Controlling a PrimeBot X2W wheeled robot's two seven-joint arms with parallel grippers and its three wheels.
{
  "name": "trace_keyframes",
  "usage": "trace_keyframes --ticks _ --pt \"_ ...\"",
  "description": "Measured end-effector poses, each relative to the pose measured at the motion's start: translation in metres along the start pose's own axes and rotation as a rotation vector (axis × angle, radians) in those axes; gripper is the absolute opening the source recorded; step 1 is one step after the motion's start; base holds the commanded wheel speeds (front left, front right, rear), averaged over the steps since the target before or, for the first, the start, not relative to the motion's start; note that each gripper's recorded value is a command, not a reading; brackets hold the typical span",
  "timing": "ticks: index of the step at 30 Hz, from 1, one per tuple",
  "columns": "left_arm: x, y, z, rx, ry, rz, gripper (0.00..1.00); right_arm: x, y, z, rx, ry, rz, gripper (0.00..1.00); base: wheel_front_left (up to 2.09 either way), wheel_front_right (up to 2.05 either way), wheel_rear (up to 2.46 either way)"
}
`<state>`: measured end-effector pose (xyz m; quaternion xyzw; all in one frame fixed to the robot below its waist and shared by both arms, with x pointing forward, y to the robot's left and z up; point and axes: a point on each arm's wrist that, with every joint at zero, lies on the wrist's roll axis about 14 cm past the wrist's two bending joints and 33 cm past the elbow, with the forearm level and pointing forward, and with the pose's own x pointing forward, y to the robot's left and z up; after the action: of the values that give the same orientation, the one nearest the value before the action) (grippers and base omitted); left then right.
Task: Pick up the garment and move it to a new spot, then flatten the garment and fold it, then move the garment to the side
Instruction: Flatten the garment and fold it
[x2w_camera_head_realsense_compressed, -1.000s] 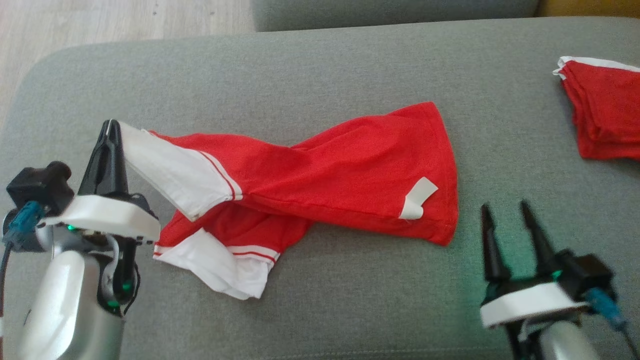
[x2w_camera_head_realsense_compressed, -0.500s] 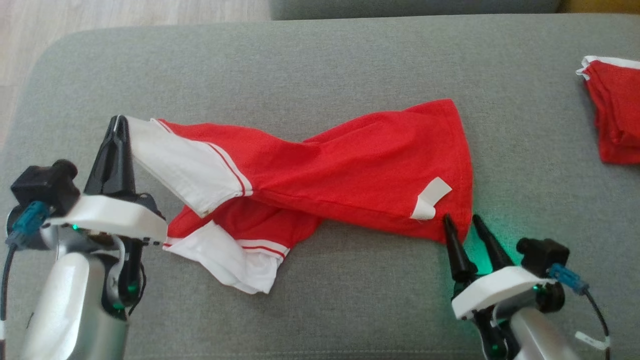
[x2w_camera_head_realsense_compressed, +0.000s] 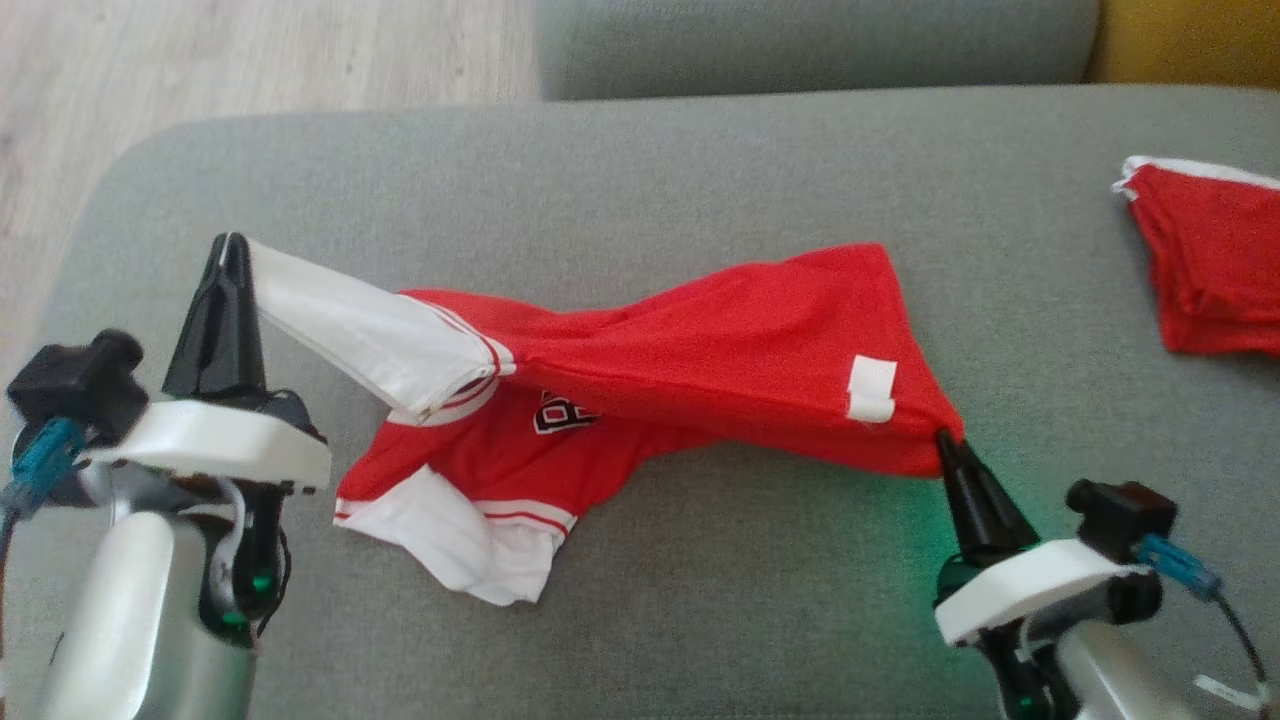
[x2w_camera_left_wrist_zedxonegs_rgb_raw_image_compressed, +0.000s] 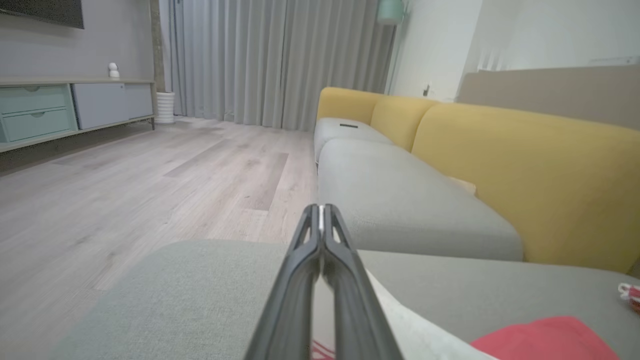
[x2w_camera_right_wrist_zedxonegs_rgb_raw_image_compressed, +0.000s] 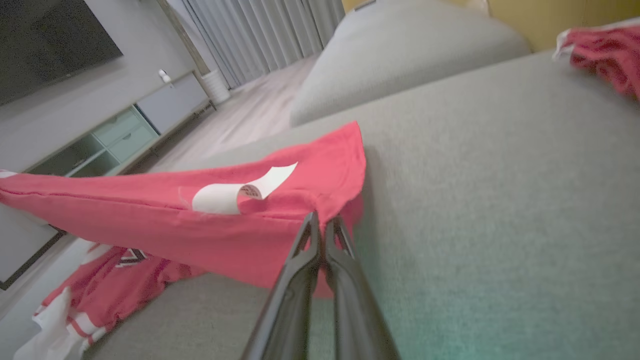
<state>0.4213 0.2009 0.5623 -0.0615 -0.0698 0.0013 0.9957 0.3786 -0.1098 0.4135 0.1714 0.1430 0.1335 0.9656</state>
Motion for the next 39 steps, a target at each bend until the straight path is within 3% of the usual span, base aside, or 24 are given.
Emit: trace_keyframes --ticks 3,7,11,15,19,25,33,39 --pt "-0.004 -0.005 0.017 -0.038 -0.059 -0.017 0.00 -0.009 0.000 0.024 -0.022 -0.083 0.008 0.00 0.00 0.00 0.00" --pt "-0.003 -0.017 0.062 -0.180 -0.191 -0.044 0.00 -0.022 0.004 0.078 -0.075 -0.247 0.034 0.00 0.00 0.00 0.00" --pt "0.018 -0.043 0.145 -0.286 -0.378 -0.139 0.00 -0.036 0.012 0.157 -0.166 -0.423 0.066 0.00 0.00 0.00 0.00" --pt "0.043 -0.065 0.203 -0.310 -0.492 -0.215 0.00 -0.026 0.019 0.224 -0.293 -0.512 0.085 0.00 0.00 0.00 0.00" --pt "0.079 -0.074 0.235 -0.323 -0.546 -0.225 0.00 0.001 0.038 0.280 -0.342 -0.573 0.136 0.00 0.00 0.00 0.00" --pt "0.150 -0.092 0.249 -0.260 -0.573 -0.240 0.00 0.065 0.037 0.318 -0.376 -0.542 0.150 0.00 0.00 0.00 0.00" --pt "0.237 -0.108 0.207 -0.212 -0.549 -0.264 0.00 0.149 0.026 0.345 -0.476 -0.577 0.142 0.00 0.00 0.00 0.00" --pt "0.264 -0.109 0.189 -0.282 -0.562 -0.284 0.00 0.191 0.007 0.339 -0.553 -0.587 0.132 0.00 0.00 0.00 0.00"
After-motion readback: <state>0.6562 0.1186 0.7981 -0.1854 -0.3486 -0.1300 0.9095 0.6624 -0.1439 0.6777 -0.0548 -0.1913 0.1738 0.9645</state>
